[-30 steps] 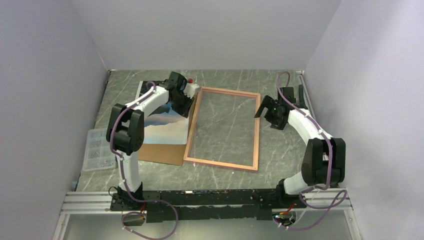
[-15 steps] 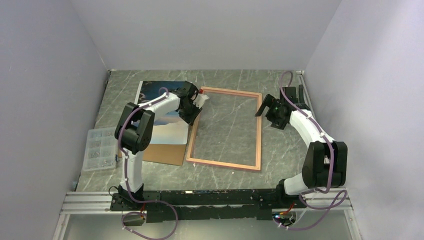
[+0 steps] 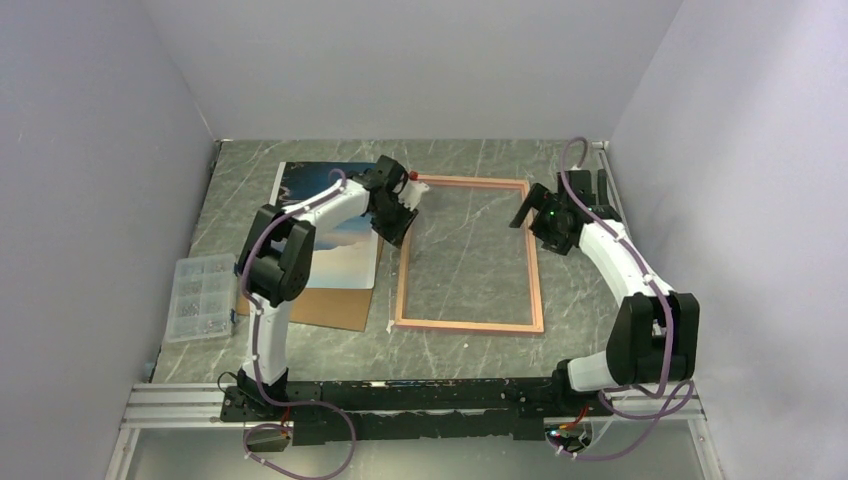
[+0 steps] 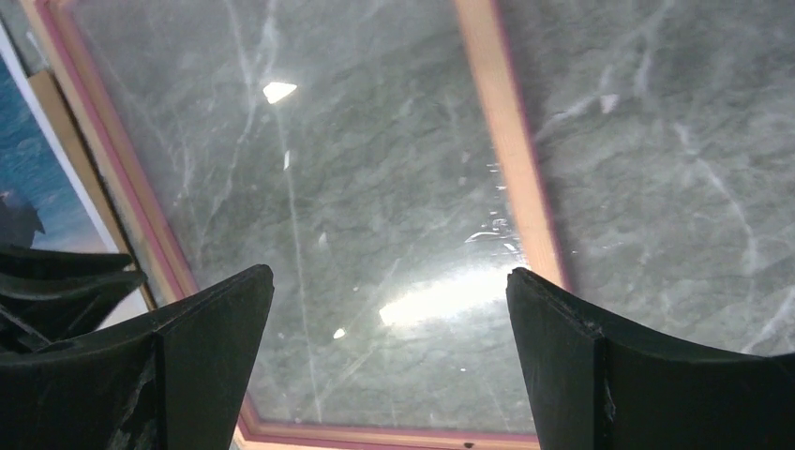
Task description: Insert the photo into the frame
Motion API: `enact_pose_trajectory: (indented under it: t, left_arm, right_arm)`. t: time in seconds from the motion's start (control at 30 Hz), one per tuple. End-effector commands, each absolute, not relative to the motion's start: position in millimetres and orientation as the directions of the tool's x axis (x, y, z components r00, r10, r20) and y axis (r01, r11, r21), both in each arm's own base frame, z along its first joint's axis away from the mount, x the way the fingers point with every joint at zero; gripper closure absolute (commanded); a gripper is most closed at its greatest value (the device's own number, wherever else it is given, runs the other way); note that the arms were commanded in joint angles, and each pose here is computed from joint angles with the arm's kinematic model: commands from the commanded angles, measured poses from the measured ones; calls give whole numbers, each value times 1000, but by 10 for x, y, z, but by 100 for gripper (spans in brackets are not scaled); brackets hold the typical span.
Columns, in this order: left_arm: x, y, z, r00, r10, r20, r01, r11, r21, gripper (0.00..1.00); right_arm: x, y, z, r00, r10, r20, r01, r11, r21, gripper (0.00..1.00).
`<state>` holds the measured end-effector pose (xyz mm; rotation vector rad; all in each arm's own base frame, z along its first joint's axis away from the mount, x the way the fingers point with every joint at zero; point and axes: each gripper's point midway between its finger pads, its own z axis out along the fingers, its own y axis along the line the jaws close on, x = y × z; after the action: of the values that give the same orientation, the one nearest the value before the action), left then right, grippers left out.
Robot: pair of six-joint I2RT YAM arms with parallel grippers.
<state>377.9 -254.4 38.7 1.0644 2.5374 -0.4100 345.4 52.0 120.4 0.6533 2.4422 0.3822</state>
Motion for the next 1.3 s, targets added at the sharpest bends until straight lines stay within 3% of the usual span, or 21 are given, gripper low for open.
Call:
enact_pose_trajectory:
  t: [0.0, 0.07, 0.2, 0.3, 0.43, 0.63, 0.87, 1.27]
  left_arm:
    - [4080, -2304, 1061, -691, 486, -536, 661, 724, -195, 64]
    - [4254, -1965, 1310, -704, 430, -565, 618, 764, -187, 58]
    - [4561, -1066, 1678, -704, 328, -630, 490, 866, -96, 27]
    - [4657, -421, 1771, -715, 292, -636, 402, 915, -32, 19]
    - [4715, 429, 1600, -771, 204, -603, 258, 966, -3, 24]
    - [4709, 892, 990, -843, 188, -504, 188, 981, 51, 42]
    - [4697, 1163, 584, -888, 190, -418, 133, 978, 161, 49]
    - [4517, 1127, 208, -911, 191, -364, 147, 978, 146, 52]
  right_arm:
    - [3629, 924, 1564, -692, 486, -533, 289, 864, 413, 1]
    - [3691, 1264, 1613, -713, 455, -533, 236, 872, 428, 1]
    - [3835, 1982, 1646, -747, 383, -544, 137, 888, 438, 1]
    - [3951, 2634, 1715, -769, 315, -556, 32, 888, 460, 1]
    - [4016, 3428, 1664, -808, 215, -549, -72, 888, 455, 1]
    - [4053, 4128, 1473, -841, 167, -515, -120, 870, 477, 2]
    - [4013, 4340, 1065, -893, 151, -424, -94, 858, 505, 3]
    - [3452, 4357, 667, -959, 89, -268, -74, 836, 543, 10]
